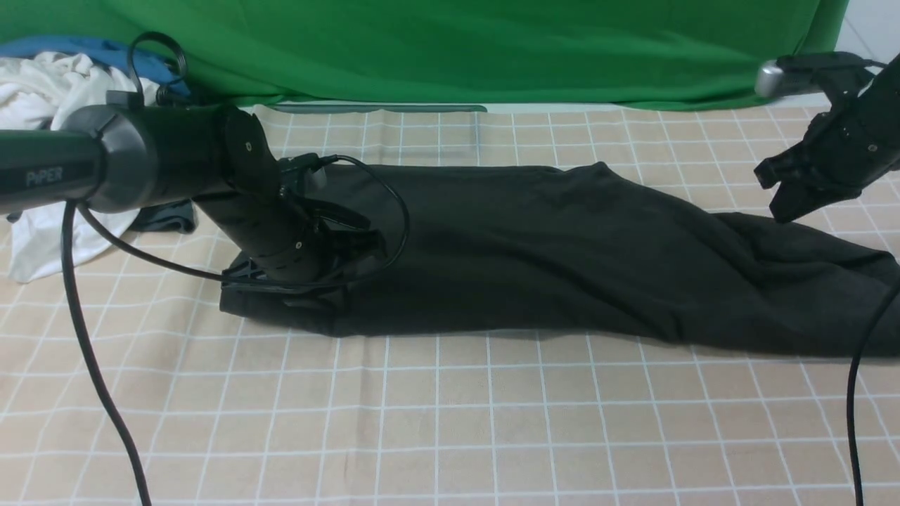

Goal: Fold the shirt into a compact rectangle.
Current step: 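Pull the folded dark garment lengthwise by its ends to straighten it flat on the table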

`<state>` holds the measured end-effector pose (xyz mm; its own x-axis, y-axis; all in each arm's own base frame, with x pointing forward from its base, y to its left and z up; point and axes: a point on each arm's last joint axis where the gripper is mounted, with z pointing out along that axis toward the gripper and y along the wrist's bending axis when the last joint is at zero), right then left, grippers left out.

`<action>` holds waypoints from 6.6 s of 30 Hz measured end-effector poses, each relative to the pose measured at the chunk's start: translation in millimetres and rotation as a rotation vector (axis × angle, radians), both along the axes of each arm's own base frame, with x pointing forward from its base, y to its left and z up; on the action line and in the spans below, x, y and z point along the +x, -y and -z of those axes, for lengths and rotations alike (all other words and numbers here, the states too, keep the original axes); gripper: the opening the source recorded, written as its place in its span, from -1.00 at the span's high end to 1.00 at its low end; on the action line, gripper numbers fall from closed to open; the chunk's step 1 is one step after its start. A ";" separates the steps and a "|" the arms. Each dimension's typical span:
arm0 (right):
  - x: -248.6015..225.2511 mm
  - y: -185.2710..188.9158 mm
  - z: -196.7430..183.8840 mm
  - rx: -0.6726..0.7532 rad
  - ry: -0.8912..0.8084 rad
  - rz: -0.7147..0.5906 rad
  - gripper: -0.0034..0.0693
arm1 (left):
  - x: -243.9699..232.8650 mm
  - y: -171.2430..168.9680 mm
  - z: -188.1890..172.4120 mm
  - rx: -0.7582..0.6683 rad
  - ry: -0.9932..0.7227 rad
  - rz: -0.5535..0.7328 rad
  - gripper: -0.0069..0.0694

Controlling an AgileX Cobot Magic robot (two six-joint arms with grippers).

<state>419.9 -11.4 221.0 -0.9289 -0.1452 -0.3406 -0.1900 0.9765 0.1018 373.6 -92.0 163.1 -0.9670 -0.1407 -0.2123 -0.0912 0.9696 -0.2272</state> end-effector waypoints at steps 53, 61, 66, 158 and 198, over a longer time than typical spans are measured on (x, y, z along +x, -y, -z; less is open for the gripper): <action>27.5 13.4 -2.5 -0.157 0.274 -0.012 0.32 | 0.7 0.5 -0.2 0.003 0.011 0.006 0.79; 8.8 17.6 -21.2 -0.149 0.065 0.028 0.03 | 0.5 0.5 0.4 0.004 0.007 0.008 0.79; -2.3 38.9 -0.6 -0.132 -0.076 0.129 -0.07 | 0.3 0.6 -0.2 0.005 -0.001 0.011 0.79; -131.1 -1.5 -60.1 0.048 0.130 0.070 0.80 | -30.2 -91.2 -28.9 0.024 0.167 -0.327 -0.62; -111.8 80.6 11.6 0.041 -0.072 0.384 -0.55 | -64.9 -98.3 -58.9 0.171 0.027 -0.270 0.65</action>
<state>308.1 -92.0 209.4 -0.9347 0.2298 -0.2711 0.1974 0.9700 0.1418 308.7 6.4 222.0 -0.8935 -0.3514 -0.2796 -0.3464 0.9356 -0.0688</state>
